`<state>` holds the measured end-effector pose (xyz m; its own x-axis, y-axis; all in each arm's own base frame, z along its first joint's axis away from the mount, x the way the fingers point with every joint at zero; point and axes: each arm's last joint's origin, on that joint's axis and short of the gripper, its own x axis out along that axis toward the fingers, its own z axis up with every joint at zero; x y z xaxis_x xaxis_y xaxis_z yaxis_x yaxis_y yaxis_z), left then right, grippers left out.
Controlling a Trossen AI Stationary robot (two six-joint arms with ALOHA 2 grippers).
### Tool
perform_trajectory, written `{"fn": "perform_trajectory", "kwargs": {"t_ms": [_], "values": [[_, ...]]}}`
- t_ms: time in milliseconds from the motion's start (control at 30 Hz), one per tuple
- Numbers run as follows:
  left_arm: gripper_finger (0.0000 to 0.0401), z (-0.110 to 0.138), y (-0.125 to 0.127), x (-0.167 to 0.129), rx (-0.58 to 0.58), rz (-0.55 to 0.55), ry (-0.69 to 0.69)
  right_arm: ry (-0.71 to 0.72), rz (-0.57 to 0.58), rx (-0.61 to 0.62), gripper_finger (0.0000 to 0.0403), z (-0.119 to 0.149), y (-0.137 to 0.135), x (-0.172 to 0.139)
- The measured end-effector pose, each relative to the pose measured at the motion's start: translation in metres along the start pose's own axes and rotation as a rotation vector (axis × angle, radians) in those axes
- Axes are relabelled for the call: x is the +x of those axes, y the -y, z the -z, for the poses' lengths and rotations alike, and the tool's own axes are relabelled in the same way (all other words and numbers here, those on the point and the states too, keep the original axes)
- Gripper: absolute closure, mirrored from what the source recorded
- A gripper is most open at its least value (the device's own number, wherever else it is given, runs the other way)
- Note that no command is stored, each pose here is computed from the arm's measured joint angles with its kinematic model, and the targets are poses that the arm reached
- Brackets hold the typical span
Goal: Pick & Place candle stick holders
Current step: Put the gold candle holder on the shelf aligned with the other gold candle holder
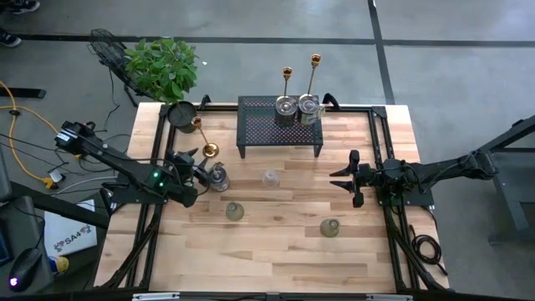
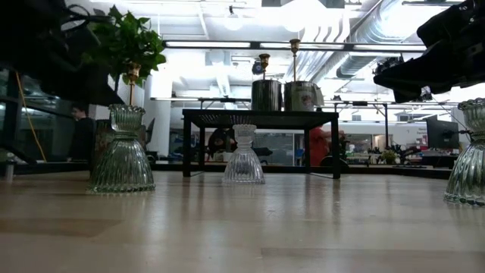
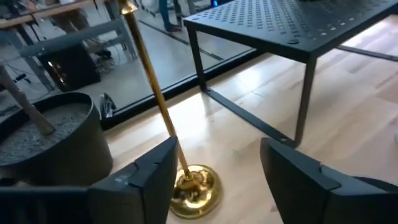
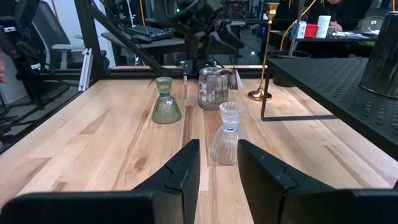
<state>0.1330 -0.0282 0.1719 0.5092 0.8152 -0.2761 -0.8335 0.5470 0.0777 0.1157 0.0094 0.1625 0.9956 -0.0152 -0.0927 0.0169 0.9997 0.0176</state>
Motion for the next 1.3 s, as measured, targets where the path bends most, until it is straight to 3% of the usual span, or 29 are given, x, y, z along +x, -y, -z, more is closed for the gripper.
{"fn": "perform_trajectory", "kwargs": {"t_ms": [567, 867, 1300], "values": [[0.0168, 0.026, -0.008, 0.007, -0.04, -0.075, 0.134, 0.0, -0.001, 0.0, 0.0304, 0.0, 0.0, 0.0], [0.0178, 0.019, -0.002, 0.013, -0.102, -0.072, 0.111, 0.0, 0.0, 0.0, 0.0304, 0.0, 0.0, 0.0], [0.018, -0.004, 0.002, 0.039, -0.038, -0.076, 0.055, 0.0, 0.0, 0.0, 0.0304, 0.0, 0.0, 0.0]]}}
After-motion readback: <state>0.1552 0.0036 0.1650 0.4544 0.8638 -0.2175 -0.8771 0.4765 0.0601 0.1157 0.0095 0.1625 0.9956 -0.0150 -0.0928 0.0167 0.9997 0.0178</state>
